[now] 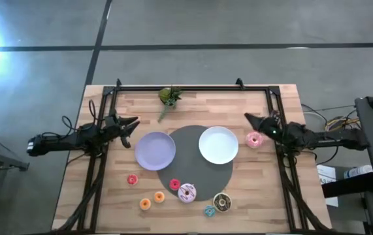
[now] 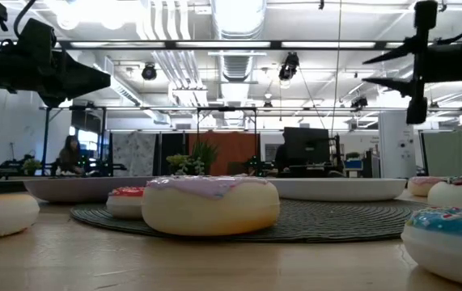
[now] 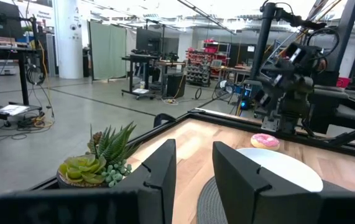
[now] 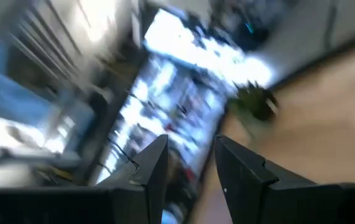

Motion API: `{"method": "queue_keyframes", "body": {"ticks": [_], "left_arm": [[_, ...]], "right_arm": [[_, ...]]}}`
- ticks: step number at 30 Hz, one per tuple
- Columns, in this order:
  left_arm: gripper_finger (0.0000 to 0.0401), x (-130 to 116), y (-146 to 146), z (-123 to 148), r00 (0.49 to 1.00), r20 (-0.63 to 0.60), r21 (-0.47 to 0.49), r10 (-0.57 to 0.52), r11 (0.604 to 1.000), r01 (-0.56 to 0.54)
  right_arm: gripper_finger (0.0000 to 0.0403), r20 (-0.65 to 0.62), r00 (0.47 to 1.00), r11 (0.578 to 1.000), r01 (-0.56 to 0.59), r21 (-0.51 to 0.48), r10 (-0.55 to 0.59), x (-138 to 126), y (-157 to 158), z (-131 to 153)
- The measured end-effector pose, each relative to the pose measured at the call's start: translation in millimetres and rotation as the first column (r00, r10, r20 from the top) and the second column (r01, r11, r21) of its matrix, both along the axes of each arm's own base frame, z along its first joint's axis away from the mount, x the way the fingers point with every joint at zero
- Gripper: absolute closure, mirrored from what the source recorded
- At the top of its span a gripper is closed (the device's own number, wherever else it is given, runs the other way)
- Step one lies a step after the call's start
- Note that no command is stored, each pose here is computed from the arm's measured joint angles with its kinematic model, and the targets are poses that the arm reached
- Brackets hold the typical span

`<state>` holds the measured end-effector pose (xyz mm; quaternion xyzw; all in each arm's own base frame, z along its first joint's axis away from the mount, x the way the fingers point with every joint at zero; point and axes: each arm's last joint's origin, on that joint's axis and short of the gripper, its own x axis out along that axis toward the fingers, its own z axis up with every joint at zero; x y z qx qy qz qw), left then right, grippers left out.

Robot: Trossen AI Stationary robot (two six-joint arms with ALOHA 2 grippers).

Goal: Pick & Place donuts
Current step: Put the large pink donut on the white plate

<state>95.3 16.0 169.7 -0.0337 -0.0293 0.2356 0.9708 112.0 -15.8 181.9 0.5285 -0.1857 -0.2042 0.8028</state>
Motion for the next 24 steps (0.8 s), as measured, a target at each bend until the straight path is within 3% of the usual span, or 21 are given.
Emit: {"method": "queue_keyframes", "body": {"ticks": [3, 5, 8, 11, 15, 19, 24], "left_arm": [[0.0321, 0.1, 0.0, -0.2, 1.000, -0.001, 0.000, 0.001, 1.000, -0.001], [0.0321, 0.1, 0.0, -0.2, 1.000, -0.001, 0.000, 0.001, 1.000, -0.001], [0.0321, 0.1, 0.0, -0.2, 1.000, -0.001, 0.000, 0.000, 1.000, 0.000], [0.0321, 0.1, 0.0, -0.2, 1.000, -0.001, 0.000, 0.000, 1.000, 0.000], [0.0321, 0.1, 0.0, -0.2, 1.000, -0.001, 0.000, 0.000, 1.000, 0.000], [0.0321, 0.1, 0.0, -0.1, 1.000, -0.001, 0.000, 0.001, 1.000, -0.001], [0.0321, 0.1, 0.1, -0.2, 1.000, -0.001, 0.000, 0.001, 1.000, -0.001]], "right_arm": [[0.0280, -0.189, 0.981, 0.999, -0.039, 0.011, 0.040, 10.4, 0.9, 5.6], [0.0280, -0.355, 0.934, 0.999, -0.041, 0.017, 0.044, 16.4, 0.8, 16.8], [0.0280, -0.640, 0.767, 0.999, -0.028, 0.033, 0.043, 19.0, 0.1, 29.9], [0.0277, -0.819, 0.571, 0.998, -0.028, 0.050, 0.057, 18.3, 0.1, 46.7], [0.0253, -0.926, 0.349, 0.989, -0.070, 0.130, 0.146, 19.6, -0.2, 57.4], [0.0215, -0.948, 0.224, 0.974, -0.075, 0.212, 0.224, 26.5, -2.5, 53.6], [0.0181, -0.947, 0.042, 0.936, 0.147, 0.321, 0.318, 24.5, -12.5, 28.1]]}}
